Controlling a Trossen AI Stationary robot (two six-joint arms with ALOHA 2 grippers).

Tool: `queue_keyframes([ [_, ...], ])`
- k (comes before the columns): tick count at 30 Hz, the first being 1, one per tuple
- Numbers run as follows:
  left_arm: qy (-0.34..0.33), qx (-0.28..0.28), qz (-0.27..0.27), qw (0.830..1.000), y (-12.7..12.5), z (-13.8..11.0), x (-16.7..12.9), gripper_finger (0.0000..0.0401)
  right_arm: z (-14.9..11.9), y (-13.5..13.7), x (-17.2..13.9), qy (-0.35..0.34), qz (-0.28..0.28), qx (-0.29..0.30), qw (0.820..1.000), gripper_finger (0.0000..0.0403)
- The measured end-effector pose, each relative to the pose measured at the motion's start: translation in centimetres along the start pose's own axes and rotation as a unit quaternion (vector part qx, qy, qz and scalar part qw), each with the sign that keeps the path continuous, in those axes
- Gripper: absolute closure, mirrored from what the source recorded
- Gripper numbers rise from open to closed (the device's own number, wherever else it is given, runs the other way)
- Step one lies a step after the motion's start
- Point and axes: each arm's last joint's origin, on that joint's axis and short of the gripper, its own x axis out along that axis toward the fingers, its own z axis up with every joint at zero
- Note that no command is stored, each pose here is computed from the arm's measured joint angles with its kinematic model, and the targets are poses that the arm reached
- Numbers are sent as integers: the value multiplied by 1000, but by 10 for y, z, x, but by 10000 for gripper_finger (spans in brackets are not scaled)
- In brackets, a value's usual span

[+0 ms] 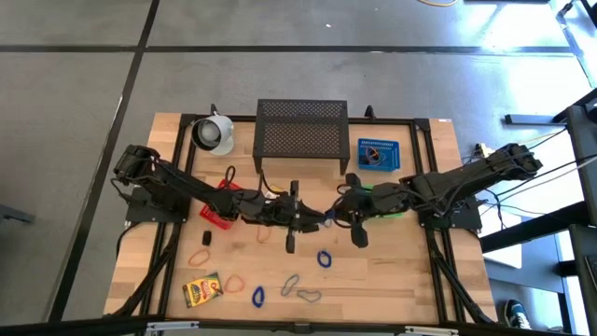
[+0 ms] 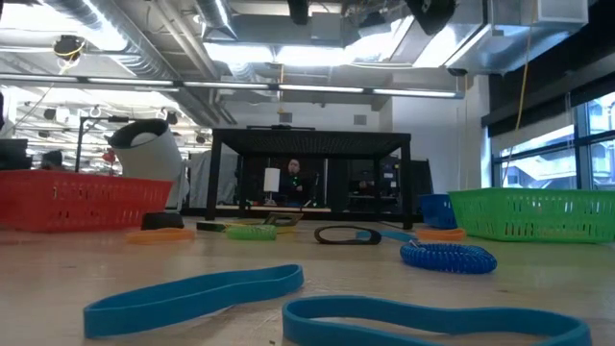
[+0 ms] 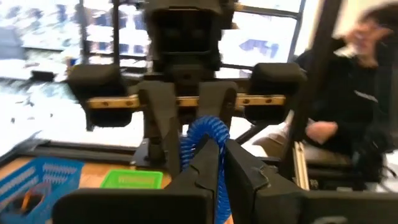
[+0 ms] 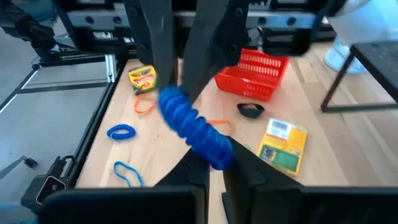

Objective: Pick & Place Office Desk Supplies
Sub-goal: Put the blue spring keychain into the green bin

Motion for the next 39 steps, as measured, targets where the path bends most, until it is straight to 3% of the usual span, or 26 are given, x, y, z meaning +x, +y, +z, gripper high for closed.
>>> queue_keyframes([
  [5, -1, -50, 54, 997, 4, -1, 0, 344, -6, -9, -15, 36, -56, 16, 998, 381],
  [10, 3, -66, 107, 992, 7, -4, -1, 286, -25, -27, -37, 140, -121, 66, 980, 381],
  [14, 28, -83, 154, 984, 11, -11, -2, 248, -43, -42, -50, 236, -187, 116, 946, 380],
  [19, 46, -109, 166, 979, 12, -16, -3, 228, -62, -55, -56, 339, -260, 163, 889, 380],
  [29, 39, -122, 165, 978, 11, -15, -3, 232, -114, -71, -39, 411, -281, 205, 842, 374],
  [35, 36, -136, 165, 976, 11, -15, -3, 230, -127, -73, -34, 403, -278, 229, 841, 369],
  [39, 44, -150, 151, 976, 8, -16, -3, 230, -130, -73, -34, 404, -284, 237, 837, 334],
])
